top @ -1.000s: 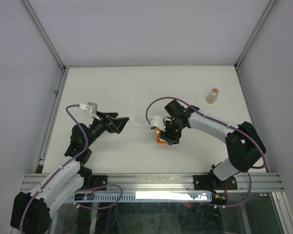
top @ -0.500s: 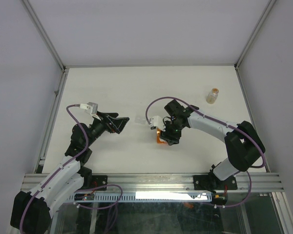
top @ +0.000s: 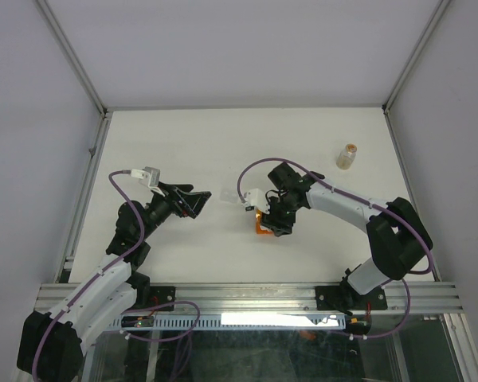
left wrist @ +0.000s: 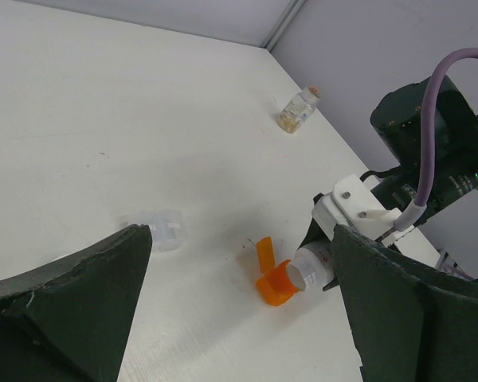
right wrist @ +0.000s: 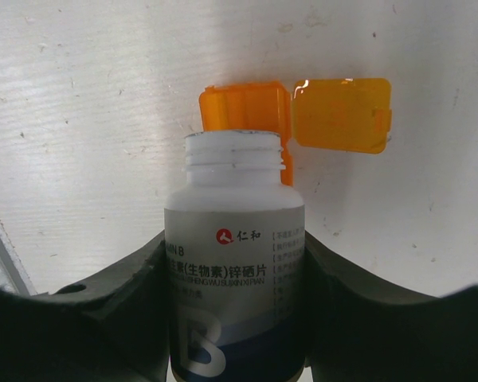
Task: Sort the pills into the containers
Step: Pour the pill into the pill container.
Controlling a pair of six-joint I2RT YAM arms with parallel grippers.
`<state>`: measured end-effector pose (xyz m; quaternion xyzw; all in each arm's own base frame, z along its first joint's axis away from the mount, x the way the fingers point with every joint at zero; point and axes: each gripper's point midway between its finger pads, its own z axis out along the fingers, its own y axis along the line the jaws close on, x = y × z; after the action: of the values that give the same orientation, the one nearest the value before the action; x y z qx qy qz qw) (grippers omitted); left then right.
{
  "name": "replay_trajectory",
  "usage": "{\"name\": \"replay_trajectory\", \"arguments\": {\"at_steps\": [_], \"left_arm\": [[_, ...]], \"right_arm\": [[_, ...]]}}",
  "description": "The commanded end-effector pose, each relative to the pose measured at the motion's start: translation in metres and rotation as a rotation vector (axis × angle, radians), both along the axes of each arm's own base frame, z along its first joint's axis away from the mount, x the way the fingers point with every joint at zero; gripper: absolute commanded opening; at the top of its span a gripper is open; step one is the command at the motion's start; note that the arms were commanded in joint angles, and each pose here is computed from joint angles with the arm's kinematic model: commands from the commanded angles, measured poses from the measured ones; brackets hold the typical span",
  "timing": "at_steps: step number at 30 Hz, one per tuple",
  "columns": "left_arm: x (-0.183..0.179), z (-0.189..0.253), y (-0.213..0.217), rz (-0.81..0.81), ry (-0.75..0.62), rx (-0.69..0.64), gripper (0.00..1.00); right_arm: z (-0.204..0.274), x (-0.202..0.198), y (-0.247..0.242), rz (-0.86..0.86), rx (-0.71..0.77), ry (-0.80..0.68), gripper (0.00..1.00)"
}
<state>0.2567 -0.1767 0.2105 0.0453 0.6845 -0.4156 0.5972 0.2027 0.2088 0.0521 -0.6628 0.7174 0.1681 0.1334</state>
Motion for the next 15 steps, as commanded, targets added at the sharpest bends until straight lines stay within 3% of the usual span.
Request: {"name": "replay_trajectory", "arguments": {"at_steps": [1,10,12,15], "left_arm": [[0.004,0.013,0.002,0.013,-0.061,0.001,0.99],[0.004,0.013,0.002,0.012,-0.060,0.001,0.99],[0.004,0.012,0.002,0.011,-0.059,0.003,0.99],[0.004,0.012,0.002,0.013,-0.058,0.002,0.99]], "right_arm": [[0.008,0.009,0.004,0.001,0.015,-0.052,0.00],[0.007,0.012,0.003,-0.006,0.014,-0.081,0.00],[0.014,0.001,0.009,0.010,0.039,-0.015,0.00],[0.010,0.010,0.005,-0.003,0.017,-0.069,0.00]]}}
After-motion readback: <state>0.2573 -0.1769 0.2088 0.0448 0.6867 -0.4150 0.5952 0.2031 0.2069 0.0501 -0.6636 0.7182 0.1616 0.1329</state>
